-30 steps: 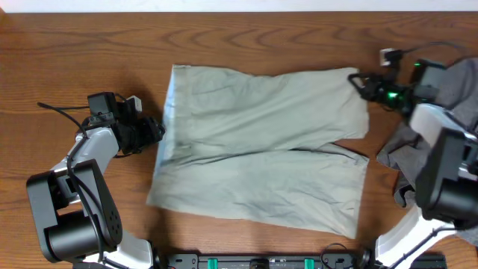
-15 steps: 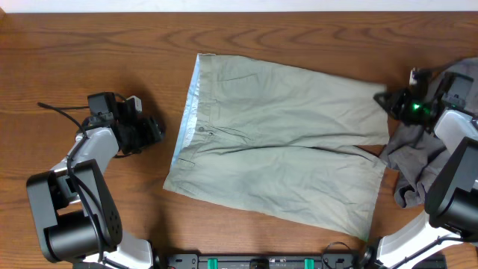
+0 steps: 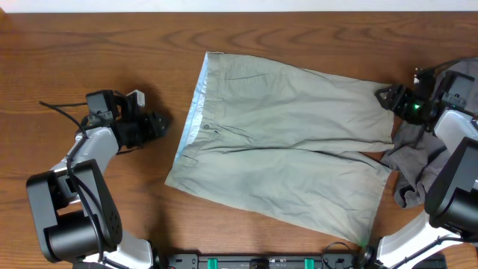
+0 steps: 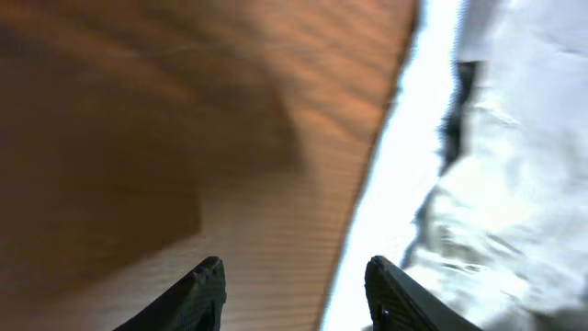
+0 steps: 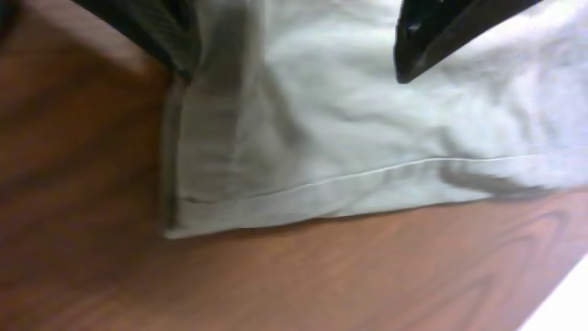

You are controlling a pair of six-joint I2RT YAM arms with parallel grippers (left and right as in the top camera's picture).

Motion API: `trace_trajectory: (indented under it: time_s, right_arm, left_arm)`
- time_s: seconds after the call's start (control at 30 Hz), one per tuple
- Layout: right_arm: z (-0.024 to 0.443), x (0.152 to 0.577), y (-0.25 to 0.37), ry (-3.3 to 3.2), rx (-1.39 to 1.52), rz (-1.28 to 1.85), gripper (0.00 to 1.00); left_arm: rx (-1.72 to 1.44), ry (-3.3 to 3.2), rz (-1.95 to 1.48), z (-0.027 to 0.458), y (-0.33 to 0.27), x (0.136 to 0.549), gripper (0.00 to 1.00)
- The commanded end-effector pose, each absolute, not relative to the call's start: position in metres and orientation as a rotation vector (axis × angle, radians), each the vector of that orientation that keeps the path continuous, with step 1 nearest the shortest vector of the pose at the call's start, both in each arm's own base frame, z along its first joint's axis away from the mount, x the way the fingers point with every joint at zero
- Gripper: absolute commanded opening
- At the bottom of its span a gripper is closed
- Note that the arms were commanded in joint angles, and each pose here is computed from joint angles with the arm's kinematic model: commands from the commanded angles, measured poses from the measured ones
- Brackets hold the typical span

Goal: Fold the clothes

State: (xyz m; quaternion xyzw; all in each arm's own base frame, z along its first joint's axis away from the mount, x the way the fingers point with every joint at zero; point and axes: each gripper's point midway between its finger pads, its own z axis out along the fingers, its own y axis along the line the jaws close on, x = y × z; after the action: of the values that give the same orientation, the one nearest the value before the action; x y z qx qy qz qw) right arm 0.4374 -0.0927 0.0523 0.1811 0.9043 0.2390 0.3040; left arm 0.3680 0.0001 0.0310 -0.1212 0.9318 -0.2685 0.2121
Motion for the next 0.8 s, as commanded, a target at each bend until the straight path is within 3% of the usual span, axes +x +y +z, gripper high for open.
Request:
trace_trajectory:
  time_s: [0.0, 0.4, 0.77]
  right_arm:
    - [0.064, 0.439, -0.08, 2.368, 0.438, 0.718, 0.63]
    - [0.071, 0.44, -0.053, 2.355, 0.373, 0.84, 0.66]
    - [0.077, 0.439, -0.045, 2.337, 0.316, 0.893, 0.66]
  left_arm:
    - [-0.156, 2.48, -0.94, 0.06, -0.026, 0.38, 0.51]
    - [0.208, 2.531, -0.83, 0.04, -0.083, 0.379, 0.56]
    - [0.216, 2.629, -0.773, -0.003, -0.092, 0.376, 0.55]
